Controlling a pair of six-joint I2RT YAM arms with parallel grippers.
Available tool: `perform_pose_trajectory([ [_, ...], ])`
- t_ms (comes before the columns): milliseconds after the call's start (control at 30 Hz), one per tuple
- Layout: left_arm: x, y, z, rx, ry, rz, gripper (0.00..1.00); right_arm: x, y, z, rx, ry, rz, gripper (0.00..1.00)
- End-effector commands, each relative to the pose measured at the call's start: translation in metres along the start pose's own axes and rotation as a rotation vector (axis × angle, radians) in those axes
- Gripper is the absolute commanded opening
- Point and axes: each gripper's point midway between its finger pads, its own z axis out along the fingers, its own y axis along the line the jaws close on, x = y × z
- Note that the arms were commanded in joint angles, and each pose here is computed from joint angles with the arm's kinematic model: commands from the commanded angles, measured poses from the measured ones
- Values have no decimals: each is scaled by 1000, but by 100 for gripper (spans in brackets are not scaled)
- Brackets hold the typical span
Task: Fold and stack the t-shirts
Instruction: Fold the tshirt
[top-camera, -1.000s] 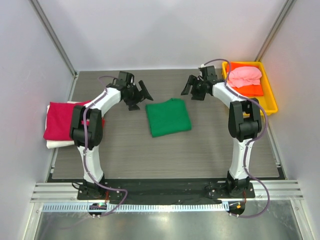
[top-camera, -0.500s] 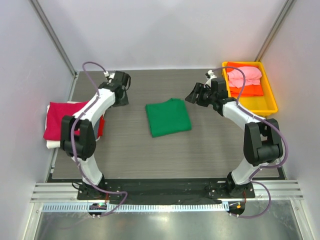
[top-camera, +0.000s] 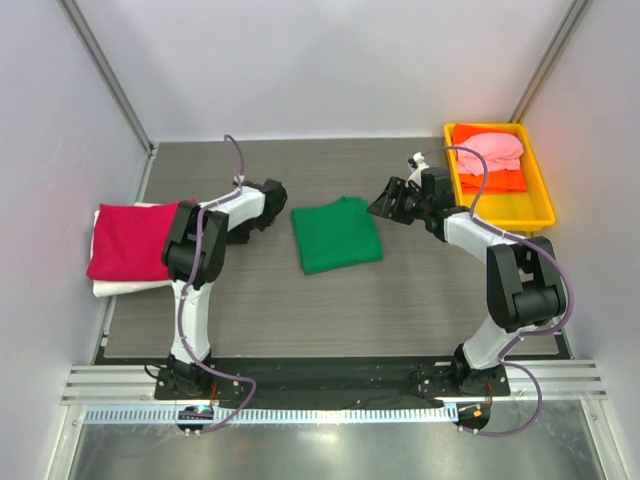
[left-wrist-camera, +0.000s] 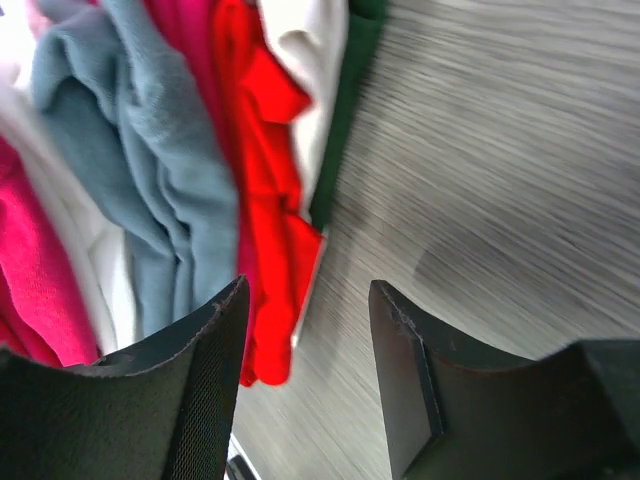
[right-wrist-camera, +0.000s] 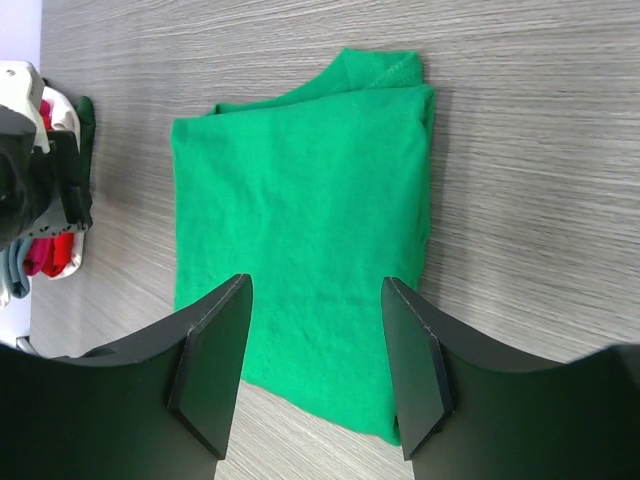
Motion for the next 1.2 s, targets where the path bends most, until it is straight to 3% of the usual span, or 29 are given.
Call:
perform_pose_trajectory([
  [0,1,20,14,-93,-7,-53,52,-14,16,-4,-64,-58,-27,60],
  [267,24,10,47,-71,84,-53,45,-7,11,2,-57,-39,-10,60],
  [367,28,9,52,-68,100,-69,40,-3,1,5,-19,-18,-15,69],
  [400,27,11,52,-66,98,-79,36,-2,-1,6,-8,-12,-17,74],
  [467,28,10,51,-43,103,-97,5,1,-10,13,27,17,-15,76],
  [500,25,10,48,-30,97,-108,0,2,-13,16,35,30,-12,76],
  [633,13,1,32,52,71,-153,0,5,-20,30,44,74,12,73],
  [933,-23,-59,-50,330,-30,-211,0,5,-24,34,55,78,22,73],
  [967,-28,-64,-63,357,-46,-222,2,5,-24,34,54,79,22,74],
  [1000,-29,-66,-69,371,-50,-230,12,6,-25,35,56,83,26,74],
  [1033,-31,-66,-75,386,-54,-241,33,7,-24,37,53,86,25,75],
  [1067,-32,-67,-79,404,-56,-262,43,6,-23,38,44,89,26,75],
  [1167,-39,-68,-101,530,-84,-325,57,6,-25,43,43,98,40,75],
])
